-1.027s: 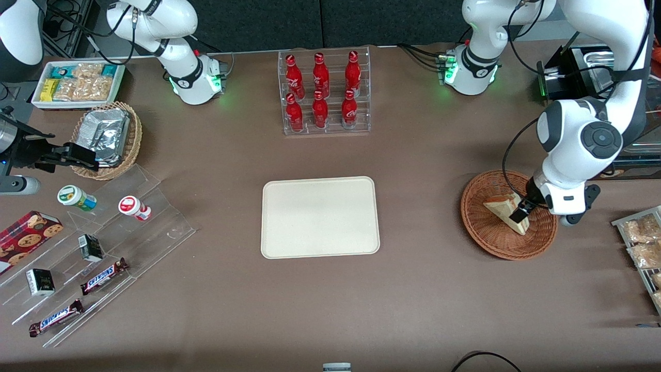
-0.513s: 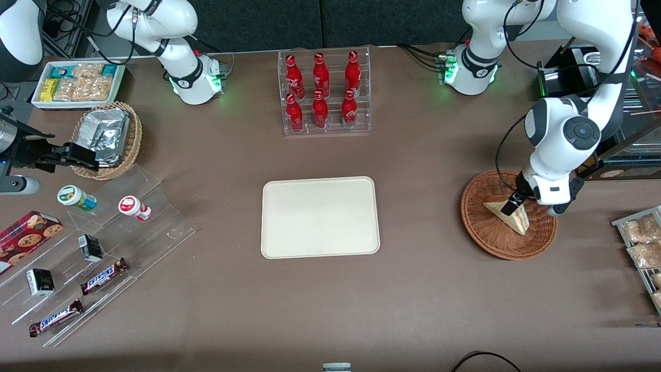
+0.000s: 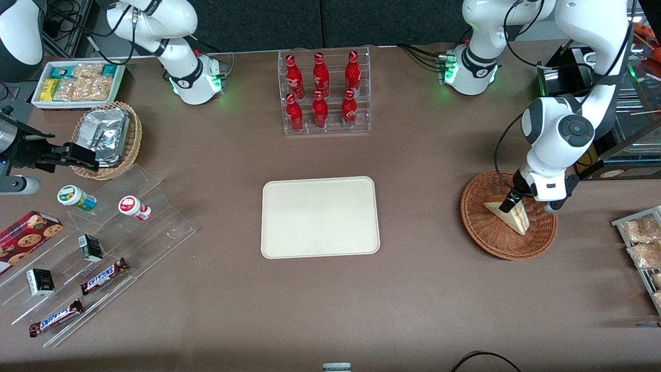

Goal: Place sandwich from basket to tray
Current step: 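Lower the open left gripper around the sandwich and close it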

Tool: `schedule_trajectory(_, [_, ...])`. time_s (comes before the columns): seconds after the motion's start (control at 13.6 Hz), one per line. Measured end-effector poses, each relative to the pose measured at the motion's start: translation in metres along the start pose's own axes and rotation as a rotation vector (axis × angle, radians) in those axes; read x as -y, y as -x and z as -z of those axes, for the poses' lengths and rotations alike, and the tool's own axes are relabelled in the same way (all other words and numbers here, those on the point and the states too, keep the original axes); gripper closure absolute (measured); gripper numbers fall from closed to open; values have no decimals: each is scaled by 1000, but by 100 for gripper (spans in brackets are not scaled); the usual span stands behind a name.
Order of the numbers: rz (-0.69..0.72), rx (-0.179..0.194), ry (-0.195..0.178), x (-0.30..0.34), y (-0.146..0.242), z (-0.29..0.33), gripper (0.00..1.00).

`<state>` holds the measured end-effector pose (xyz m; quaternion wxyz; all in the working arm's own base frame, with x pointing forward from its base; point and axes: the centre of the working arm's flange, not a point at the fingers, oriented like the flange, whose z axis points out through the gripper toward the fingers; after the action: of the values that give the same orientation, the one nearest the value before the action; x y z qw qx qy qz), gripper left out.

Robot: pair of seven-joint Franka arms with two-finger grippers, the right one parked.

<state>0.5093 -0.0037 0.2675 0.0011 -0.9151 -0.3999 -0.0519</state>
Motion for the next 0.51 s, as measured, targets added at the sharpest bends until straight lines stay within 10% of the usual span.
schedule_trajectory(0.51, [37, -6, 11, 0, -1, -7, 70])
